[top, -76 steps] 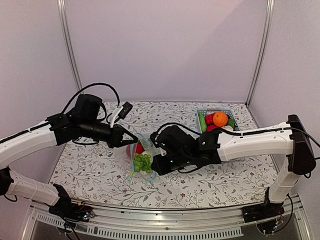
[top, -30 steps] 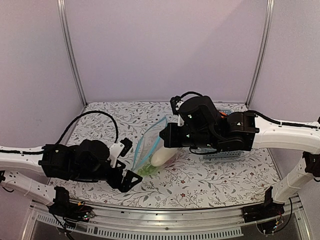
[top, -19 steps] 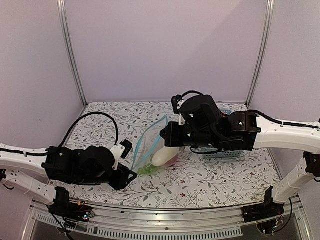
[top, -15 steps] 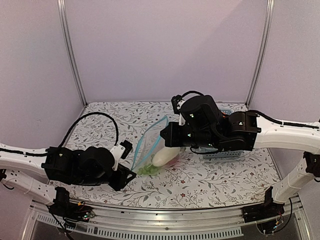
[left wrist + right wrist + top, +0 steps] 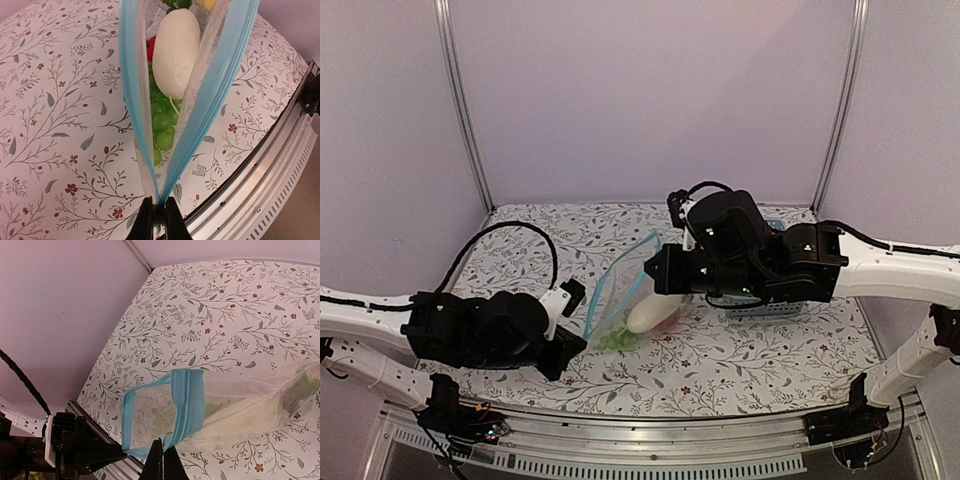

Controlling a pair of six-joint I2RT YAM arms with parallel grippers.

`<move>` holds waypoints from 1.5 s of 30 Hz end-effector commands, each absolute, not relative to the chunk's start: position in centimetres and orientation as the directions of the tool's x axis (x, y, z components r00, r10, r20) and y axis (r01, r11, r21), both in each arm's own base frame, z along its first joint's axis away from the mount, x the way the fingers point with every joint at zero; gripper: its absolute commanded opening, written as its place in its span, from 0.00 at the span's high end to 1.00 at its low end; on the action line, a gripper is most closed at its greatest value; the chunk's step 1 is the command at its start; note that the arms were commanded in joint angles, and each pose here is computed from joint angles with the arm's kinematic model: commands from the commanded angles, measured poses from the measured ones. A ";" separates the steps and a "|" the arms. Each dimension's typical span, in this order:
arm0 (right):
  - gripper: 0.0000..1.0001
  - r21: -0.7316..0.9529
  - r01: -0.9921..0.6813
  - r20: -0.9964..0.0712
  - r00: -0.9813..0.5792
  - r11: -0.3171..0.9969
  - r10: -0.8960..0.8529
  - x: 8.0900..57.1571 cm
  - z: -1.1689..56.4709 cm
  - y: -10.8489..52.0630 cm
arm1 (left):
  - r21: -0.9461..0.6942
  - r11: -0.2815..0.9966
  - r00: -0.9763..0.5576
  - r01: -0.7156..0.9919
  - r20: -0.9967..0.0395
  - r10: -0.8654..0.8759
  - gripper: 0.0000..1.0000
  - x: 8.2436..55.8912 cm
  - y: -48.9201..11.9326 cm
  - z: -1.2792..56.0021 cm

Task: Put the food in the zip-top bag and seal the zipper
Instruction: Pass from the right arm to the left

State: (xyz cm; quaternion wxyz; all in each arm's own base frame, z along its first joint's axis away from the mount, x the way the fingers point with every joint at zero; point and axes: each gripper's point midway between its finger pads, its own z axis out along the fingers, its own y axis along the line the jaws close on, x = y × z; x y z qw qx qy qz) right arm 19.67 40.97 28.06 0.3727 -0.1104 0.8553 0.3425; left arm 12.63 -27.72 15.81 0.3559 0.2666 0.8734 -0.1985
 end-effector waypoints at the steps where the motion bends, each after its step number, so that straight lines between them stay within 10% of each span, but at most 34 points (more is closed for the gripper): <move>1: 1.00 0.499 -0.432 -0.731 -0.675 0.751 0.097 19.7 29.4 39.5 | -0.141 0.753 -0.551 0.643 -0.768 0.327 1.00 12.6 -28.1 19.3; 8: 1.00 0.497 -0.385 -0.716 -0.688 0.778 0.118 20.2 28.4 37.4 | -0.149 0.657 -0.465 0.739 -0.819 0.337 1.00 12.1 -28.7 26.5; 21: 1.00 0.512 -0.380 -0.642 -0.766 0.771 0.049 18.7 24.2 38.1 | -0.138 0.596 -0.468 0.791 -0.764 0.444 1.00 11.3 -27.7 23.4; 30: 0.45 0.496 -0.434 -0.674 -0.739 0.752 0.018 17.5 27.0 35.3 | -0.082 0.569 -0.407 0.819 -0.781 0.474 1.00 12.2 -26.7 24.9; 45: 0.09 0.271 -0.352 -0.742 -0.669 0.896 -0.039 18.9 29.6 24.2 | 0.043 0.564 -0.328 0.825 -0.777 0.538 1.00 17.1 -26.7 24.8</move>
